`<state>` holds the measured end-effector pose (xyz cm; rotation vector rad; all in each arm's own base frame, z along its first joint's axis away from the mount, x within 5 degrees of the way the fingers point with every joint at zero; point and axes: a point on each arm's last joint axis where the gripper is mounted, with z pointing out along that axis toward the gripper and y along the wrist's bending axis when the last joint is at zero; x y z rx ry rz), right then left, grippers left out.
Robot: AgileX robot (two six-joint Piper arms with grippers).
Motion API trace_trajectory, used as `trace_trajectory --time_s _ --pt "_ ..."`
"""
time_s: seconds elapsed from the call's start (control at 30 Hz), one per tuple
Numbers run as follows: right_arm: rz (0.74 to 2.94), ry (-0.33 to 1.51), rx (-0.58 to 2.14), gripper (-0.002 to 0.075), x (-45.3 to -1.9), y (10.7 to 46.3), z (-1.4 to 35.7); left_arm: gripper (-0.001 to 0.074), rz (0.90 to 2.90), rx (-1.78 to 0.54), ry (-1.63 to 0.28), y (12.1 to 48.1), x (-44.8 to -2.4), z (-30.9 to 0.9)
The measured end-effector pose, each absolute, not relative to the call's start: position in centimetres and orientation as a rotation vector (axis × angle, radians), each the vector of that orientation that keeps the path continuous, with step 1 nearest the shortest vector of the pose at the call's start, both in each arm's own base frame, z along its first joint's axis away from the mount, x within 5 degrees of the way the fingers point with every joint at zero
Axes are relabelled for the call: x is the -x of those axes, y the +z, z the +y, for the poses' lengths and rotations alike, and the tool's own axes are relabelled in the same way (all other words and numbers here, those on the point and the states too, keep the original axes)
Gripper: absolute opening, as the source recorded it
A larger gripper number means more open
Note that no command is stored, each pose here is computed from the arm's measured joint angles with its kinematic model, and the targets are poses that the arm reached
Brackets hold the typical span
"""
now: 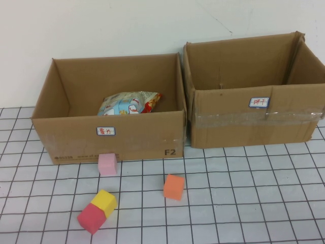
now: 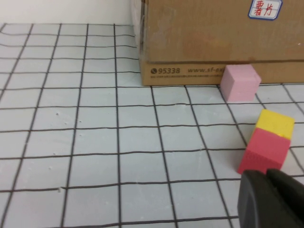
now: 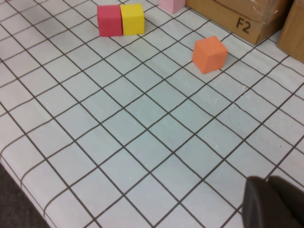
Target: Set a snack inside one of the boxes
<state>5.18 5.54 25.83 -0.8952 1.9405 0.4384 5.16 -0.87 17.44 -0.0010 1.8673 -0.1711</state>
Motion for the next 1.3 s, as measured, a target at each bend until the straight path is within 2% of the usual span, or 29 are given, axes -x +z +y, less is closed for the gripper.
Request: trace_trajectory --time_s 0.63,0.83,1.03,1.17,1.3 --pt "1.928 0.433 0.895 0.0001 -5.0 25.9 5.5 -0.0001 1.866 0.028 -0.213 17.5 -5.1 -1.0" --pt "1.730 0.245 0.926 0.0001 -3.4 26.5 4.4 -0.0001 1.866 0.028 -0.213 17.5 -5.1 -1.0" --pt "1.517 0.025 0.644 0.0001 -3.3 25.1 2.8 -0.0001 1.866 0.028 -0.213 17.5 -5.1 -1.0" --pt "1.516 0.025 0.502 0.0001 -4.2 23.6 2.4 -0.0001 1.866 0.029 -0.214 17.5 -5.1 -1.0" --pt "1.538 0.033 0.470 0.0001 -4.6 22.4 2.3 -0.0001 1.866 0.029 -0.214 17.5 -5.1 -1.0"
